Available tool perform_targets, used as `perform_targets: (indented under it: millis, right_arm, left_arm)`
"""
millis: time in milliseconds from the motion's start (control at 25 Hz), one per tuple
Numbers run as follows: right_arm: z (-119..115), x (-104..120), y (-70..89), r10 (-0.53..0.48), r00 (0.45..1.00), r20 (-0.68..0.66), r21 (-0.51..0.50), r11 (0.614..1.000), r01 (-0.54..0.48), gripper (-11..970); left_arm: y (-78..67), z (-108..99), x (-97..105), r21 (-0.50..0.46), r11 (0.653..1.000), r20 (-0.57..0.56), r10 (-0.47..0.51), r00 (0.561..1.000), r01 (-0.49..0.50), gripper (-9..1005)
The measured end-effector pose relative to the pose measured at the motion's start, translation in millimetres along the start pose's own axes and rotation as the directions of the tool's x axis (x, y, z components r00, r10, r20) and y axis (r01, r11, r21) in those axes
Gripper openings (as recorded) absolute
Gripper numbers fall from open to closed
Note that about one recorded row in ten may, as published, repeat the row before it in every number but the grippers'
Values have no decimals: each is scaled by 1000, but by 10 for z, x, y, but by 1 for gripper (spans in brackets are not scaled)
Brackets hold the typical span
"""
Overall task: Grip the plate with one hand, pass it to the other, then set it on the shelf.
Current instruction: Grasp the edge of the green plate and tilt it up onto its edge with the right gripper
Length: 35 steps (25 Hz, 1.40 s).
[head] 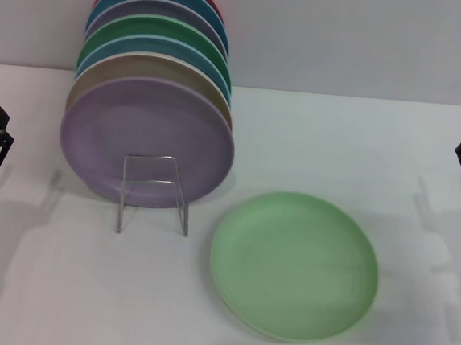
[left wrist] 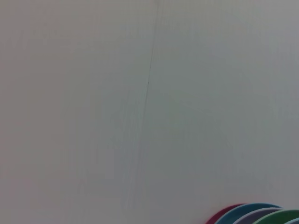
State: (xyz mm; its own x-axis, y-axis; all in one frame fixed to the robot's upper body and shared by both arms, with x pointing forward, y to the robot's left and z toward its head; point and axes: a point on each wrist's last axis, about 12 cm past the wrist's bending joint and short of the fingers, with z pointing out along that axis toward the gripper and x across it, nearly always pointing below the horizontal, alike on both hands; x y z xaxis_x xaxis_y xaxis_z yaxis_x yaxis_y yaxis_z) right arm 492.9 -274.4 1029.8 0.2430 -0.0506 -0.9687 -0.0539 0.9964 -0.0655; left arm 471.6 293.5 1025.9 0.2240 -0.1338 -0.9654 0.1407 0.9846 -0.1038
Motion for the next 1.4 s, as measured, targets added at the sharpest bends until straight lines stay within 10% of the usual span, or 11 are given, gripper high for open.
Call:
perform_targets:
  millis: [480,720,1400]
  right_arm:
    - [-34,-25,104,-189,982,9,14,982,188,696]
    - [-31,-106,182,-389,921,-8,116,915,387,695]
    - [476,-274,648,-104,958,-266,55,991,122,691]
  left_arm:
    - [6,-38,6,-8,1000,-4,-3,1000,3,785]
    - [6,-66,7,-11,1000,-5,-6,1000,6,785]
    - [28,-88,-4,-15,1000,2,2,1000,-2,785]
